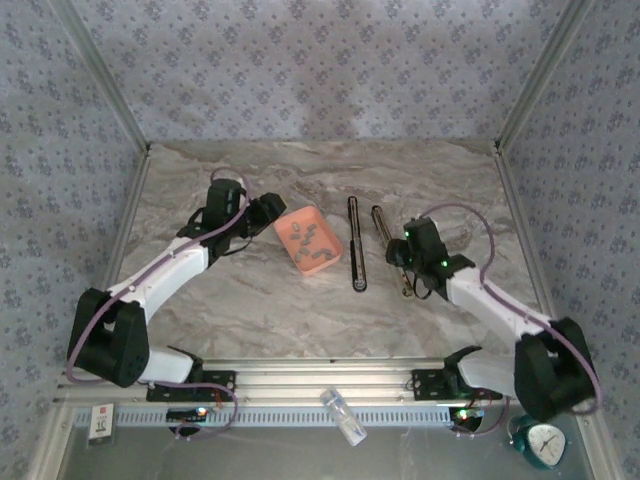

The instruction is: Load the staples into the stapler

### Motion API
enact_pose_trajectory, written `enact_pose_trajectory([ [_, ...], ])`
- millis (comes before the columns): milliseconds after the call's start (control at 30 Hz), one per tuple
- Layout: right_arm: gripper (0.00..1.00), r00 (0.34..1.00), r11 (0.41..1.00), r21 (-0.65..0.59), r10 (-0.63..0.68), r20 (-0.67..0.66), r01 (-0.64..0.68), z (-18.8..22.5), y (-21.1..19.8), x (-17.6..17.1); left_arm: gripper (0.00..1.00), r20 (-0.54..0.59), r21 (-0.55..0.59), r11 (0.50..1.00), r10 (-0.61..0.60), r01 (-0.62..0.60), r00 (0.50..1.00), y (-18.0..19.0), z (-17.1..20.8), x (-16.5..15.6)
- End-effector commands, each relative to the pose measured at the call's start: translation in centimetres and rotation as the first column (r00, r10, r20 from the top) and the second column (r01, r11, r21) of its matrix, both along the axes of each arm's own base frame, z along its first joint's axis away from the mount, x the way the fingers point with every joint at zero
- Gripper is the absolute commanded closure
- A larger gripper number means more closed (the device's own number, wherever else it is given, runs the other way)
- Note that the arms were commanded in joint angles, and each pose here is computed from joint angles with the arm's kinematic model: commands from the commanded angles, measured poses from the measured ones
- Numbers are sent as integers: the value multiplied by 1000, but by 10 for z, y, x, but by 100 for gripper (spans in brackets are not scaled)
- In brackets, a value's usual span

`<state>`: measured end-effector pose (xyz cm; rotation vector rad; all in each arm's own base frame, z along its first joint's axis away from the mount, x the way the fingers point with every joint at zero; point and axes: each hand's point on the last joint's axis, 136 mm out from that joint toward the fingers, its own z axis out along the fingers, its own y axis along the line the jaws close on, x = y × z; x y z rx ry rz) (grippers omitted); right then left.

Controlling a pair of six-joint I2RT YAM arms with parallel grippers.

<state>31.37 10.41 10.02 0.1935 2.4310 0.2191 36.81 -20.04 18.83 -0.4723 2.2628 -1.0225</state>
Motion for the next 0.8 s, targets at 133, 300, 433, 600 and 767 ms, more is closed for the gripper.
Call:
enact_pose_trajectory([
  [133, 34, 976, 987, -60, 138, -171, -150, -23, 9, 23, 42, -11, 17, 1000, 10, -10, 1000, 17, -3, -4],
  [300, 33, 962, 982, -83, 144, -230, -167, -39, 8, 40, 42, -13, 19, 1000, 25, -25, 1000, 24, -4, 0],
  [433, 34, 953, 981, -71, 158, -258, -182, -52, 11, 49, 42, -23, 22, 999, 29, -28, 999, 27, -8, 1],
  [600, 37, 945, 977, -60, 180, -274, -203, -64, 17, 59, 42, -38, 33, 999, 33, -31, 999, 30, -14, 0],
  [767, 47, 946, 979, -74, 163, -280, -191, -72, 15, 63, 42, -42, 44, 998, 47, -45, 998, 34, -18, -4],
])
